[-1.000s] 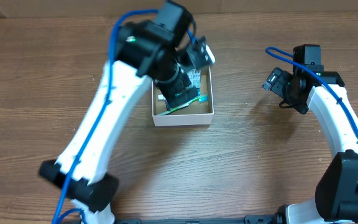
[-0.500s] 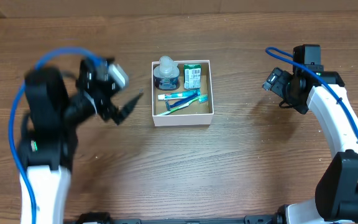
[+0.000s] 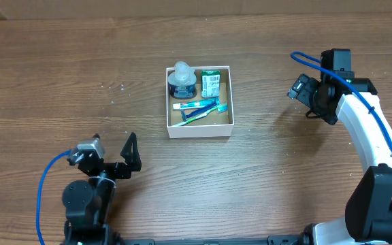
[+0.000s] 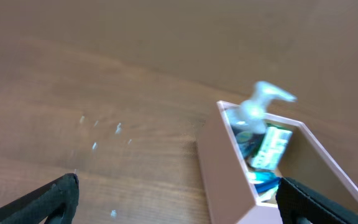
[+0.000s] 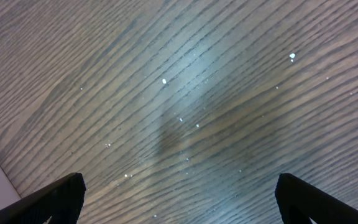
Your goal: Pack container
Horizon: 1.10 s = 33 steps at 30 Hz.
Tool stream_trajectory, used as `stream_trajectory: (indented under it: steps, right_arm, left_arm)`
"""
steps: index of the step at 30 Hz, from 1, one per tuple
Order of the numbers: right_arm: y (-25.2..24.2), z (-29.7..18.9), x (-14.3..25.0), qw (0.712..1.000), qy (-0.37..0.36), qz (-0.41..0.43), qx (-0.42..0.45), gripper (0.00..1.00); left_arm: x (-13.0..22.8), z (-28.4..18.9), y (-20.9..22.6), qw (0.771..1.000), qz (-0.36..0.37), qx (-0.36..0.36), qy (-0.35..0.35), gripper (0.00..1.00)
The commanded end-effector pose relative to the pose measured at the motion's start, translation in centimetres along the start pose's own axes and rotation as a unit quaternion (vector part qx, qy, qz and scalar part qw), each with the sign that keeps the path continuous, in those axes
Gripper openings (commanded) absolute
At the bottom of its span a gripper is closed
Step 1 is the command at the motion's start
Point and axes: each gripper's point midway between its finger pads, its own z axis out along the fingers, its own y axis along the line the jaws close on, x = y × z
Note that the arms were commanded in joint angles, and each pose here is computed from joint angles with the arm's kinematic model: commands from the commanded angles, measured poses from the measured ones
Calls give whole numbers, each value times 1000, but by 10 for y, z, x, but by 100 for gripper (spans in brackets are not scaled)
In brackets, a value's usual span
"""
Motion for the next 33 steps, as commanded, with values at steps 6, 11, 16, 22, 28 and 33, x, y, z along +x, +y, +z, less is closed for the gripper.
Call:
stream_trajectory:
  steps: [6, 11, 16, 22, 28, 33]
  right_arm:
    - [3, -3, -8, 1000, -11, 1, -1, 100]
    - [3, -3, -8, 1000, -11, 1, -1, 100]
    - [3, -3, -8, 1000, -11, 1, -1, 100]
    - [3, -3, -8, 1000, -11, 1, -1, 100]
    - [3, -3, -8, 1000, -11, 1, -1, 100]
    - [3, -3, -8, 1000, -11, 1, -1, 100]
  left_arm:
    - [26, -6, 39, 994, -74, -77, -34, 100]
    - [23, -14, 55, 991, 4, -125, -43, 100]
    - [18, -16, 57, 985, 108, -132, -40, 100]
    - [0, -23, 52, 983, 110, -122, -81, 100]
    - [0, -22, 52, 983, 110, -122, -80, 100]
    - [0, -22, 52, 983, 110, -122, -80, 100]
